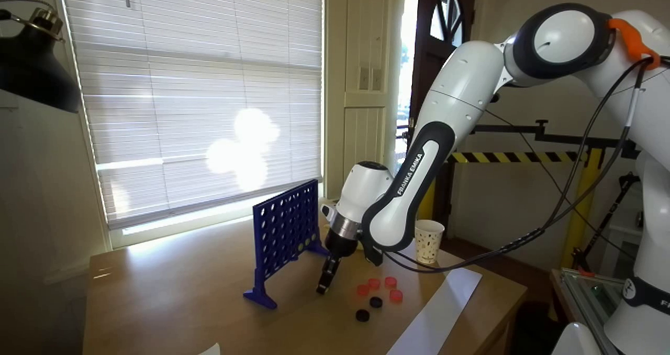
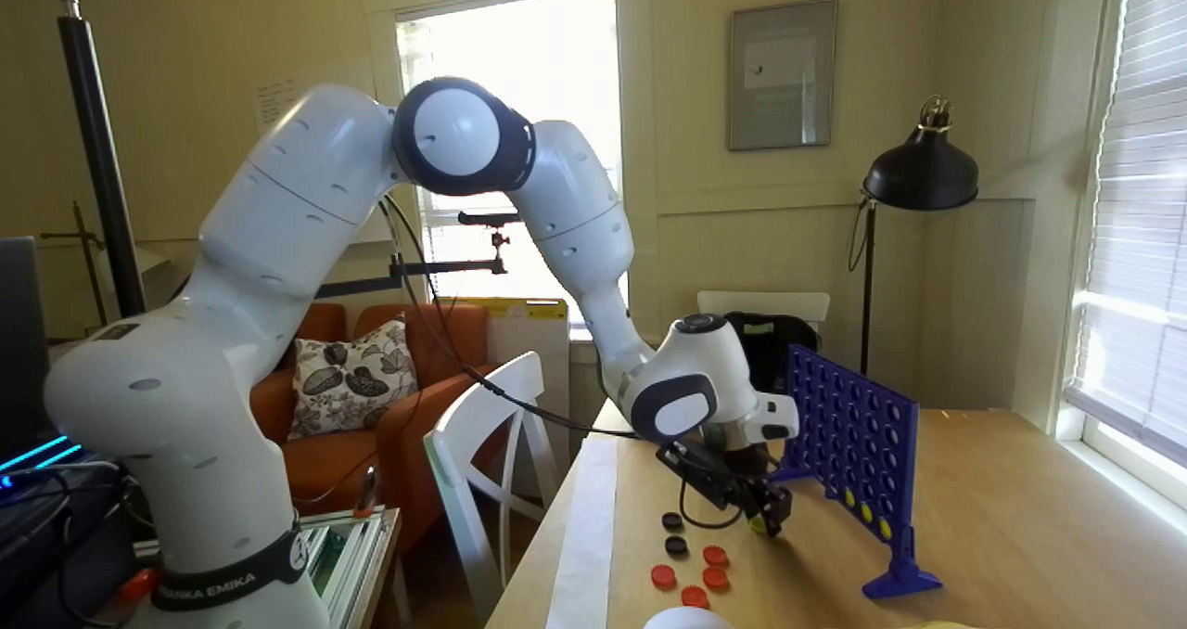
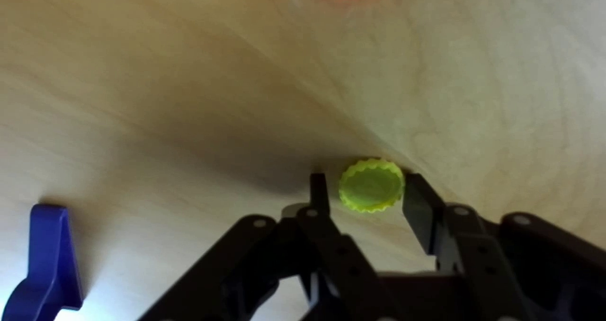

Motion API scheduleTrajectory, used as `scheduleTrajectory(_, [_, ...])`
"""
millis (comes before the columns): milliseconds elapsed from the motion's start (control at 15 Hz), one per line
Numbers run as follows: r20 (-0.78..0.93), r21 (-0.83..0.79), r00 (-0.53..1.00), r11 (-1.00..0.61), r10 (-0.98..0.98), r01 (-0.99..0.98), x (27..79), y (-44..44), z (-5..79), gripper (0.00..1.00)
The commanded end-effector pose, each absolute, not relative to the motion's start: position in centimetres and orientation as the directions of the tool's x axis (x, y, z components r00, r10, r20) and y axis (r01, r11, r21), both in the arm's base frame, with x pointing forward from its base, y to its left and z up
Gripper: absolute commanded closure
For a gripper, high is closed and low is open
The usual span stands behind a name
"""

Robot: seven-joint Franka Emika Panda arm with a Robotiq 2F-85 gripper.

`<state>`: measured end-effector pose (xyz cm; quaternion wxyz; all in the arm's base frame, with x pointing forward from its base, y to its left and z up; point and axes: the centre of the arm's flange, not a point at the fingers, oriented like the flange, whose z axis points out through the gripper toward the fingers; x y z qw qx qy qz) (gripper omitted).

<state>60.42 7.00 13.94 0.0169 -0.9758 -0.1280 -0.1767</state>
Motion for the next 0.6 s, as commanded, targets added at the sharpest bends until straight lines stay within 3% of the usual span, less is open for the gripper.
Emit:
scheduleTrajectory(0, [0.365,0.006,0.901,-0.968,0.236,0.251,60.15,6.78,13.63,0.54])
scheduleTrajectory(533, [0.376,0.003,0.896,-0.967,0.236,0.253,60.41,7.05,13.63,0.54])
